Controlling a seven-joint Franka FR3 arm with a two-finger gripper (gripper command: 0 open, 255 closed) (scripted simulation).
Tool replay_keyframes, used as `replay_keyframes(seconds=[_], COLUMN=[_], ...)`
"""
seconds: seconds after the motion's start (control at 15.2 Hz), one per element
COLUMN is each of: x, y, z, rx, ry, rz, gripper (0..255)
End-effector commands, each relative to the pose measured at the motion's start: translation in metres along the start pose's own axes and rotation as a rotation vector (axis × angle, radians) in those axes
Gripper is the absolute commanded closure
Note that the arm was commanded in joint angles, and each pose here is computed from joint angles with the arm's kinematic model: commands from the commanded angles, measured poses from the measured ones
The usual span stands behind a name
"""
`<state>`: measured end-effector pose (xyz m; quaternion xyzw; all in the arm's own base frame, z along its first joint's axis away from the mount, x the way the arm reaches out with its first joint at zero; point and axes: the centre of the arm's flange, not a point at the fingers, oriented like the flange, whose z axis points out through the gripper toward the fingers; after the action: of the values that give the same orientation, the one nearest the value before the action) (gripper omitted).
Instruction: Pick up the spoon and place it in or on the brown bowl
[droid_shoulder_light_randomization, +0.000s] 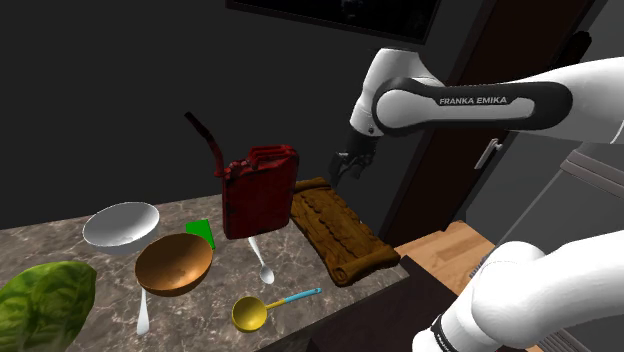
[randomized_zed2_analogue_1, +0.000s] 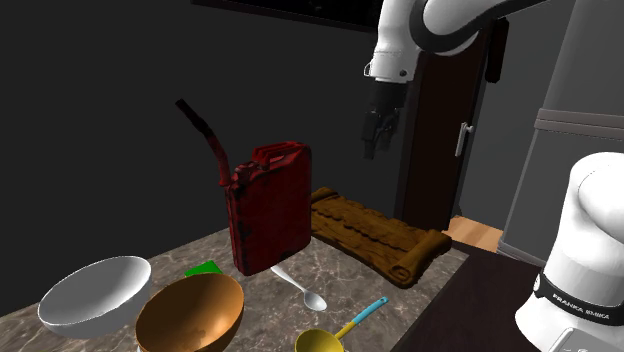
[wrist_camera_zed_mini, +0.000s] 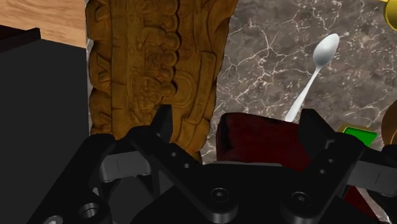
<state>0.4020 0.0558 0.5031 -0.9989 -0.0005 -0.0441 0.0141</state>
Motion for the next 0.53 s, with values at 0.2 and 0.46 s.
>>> replay_keyframes(seconds=[0.2,0.46], x=[0.027,0.048], y=[-0.026,-0.049], z=[0.053,0.096], rx=[0.026,0.046], ry=[-0.041,-0.074], rz=[0.042,0.074], gripper=[0,0])
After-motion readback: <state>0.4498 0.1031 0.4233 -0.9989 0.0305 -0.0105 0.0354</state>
